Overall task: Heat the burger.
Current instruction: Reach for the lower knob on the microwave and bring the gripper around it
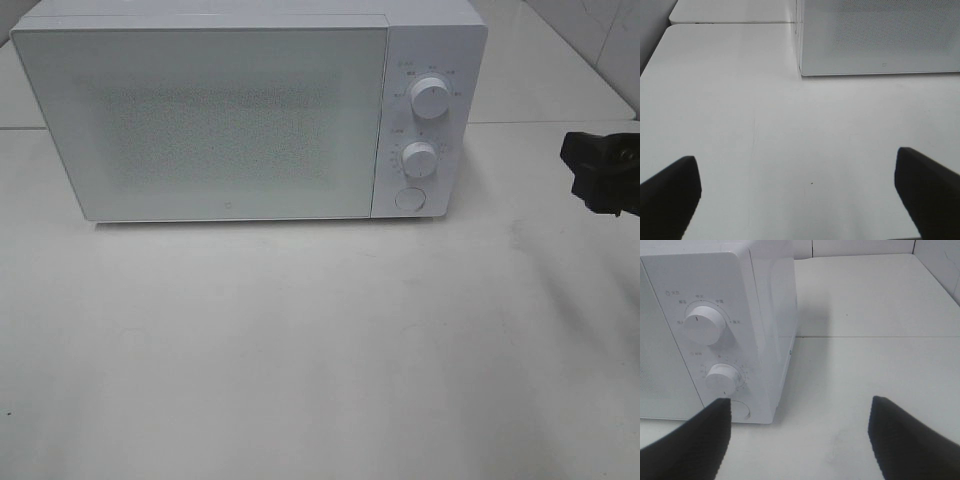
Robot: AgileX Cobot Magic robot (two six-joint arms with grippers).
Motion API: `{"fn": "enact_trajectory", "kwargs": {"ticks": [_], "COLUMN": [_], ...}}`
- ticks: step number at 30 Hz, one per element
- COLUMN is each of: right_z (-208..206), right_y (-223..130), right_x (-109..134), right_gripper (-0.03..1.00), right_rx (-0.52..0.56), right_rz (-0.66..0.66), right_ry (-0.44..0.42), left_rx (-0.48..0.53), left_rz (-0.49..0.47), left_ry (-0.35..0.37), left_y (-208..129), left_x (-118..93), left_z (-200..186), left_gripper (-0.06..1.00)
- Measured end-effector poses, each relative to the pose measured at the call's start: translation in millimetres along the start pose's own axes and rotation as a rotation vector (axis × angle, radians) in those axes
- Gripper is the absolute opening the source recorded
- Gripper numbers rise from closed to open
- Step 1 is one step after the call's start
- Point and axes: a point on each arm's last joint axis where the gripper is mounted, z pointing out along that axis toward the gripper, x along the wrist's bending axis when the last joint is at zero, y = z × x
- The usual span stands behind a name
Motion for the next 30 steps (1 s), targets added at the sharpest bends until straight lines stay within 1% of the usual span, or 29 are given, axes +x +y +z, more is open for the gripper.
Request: {"fn": "enact_trajectory", "kwargs": {"ticks": [2, 3, 5, 6, 7, 10, 11, 12, 14, 15, 17, 18, 22, 23, 25, 26, 30], "right_z": [0.3, 1.2, 2.0, 3.9, 3.9, 8.2, 8.2, 9.5, 9.3, 8.6, 8.1, 7.5, 6.0, 4.9, 4.4, 3.2, 0.9], "right_y": [-2.5, -7.2, -9.0, -13.4, -13.4, -21.9, -21.9, -24.7, -25.6, -27.4, -28.0, -31.1, -34.5, -37.4, -40.1, -46.0, -56.0], "right_x": [1.2, 6.6, 9.0, 15.6, 15.6, 25.9, 25.9, 29.9, 33.4, 38.6, 41.1, 46.8, 56.0, 62.6, 65.6, 70.7, 77.7], "right_gripper": [0.72, 0.72, 0.72, 0.72, 0.72, 0.73, 0.73, 0.74, 0.74, 0.75, 0.75, 0.75, 0.75, 0.75, 0.75, 0.75, 0.75], "right_rx": [0.0, 0.003, 0.006, 0.018, 0.018, 0.018, 0.018, 0.004, -0.006, -0.028, -0.039, -0.049, -0.084, -0.099, -0.093, -0.072, -0.03], "right_rz": [0.007, -0.005, -0.017, -0.036, -0.036, -0.074, -0.074, -0.085, -0.09, -0.088, -0.087, -0.095, -0.116, -0.13, -0.133, -0.138, -0.13], "right_ry": [-0.001, 0.011, 0.015, 0.023, 0.023, -0.006, -0.006, -0.04, -0.045, -0.072, -0.079, -0.091, -0.092, -0.084, -0.079, -0.072, -0.077], "left_rx": [0.0, 0.0, 0.0, 0.0, 0.0, 0.0, 0.0, 0.0, 0.0, 0.0, 0.0, 0.0, 0.0, 0.0, 0.0, 0.0, 0.0], "left_rz": [0.0, 0.0, 0.0, 0.0, 0.0, 0.0, 0.0, 0.0, 0.0, 0.0, 0.0, 0.0, 0.0, 0.0, 0.0, 0.0, 0.0], "left_ry": [0.0, 0.0, 0.0, 0.0, 0.0, 0.0, 0.0, 0.0, 0.0, 0.0, 0.0, 0.0, 0.0, 0.0, 0.0, 0.0, 0.0], "left_y": [0.0, 0.0, 0.0, 0.0, 0.0, 0.0, 0.0, 0.0, 0.0, 0.0, 0.0, 0.0, 0.0, 0.0, 0.0, 0.0, 0.0], "left_x": [0.0, 0.0, 0.0, 0.0, 0.0, 0.0, 0.0, 0.0, 0.0, 0.0, 0.0, 0.0, 0.0, 0.0, 0.0, 0.0, 0.0], "left_z": [0.0, 0.0, 0.0, 0.0, 0.0, 0.0, 0.0, 0.0, 0.0, 0.0, 0.0, 0.0, 0.0, 0.0, 0.0, 0.0, 0.0], "left_gripper": [0.97, 0.97, 0.97, 0.97, 0.97, 0.97, 0.97, 0.97, 0.97, 0.97, 0.97, 0.97, 0.97, 0.97, 0.97, 0.97, 0.97]}}
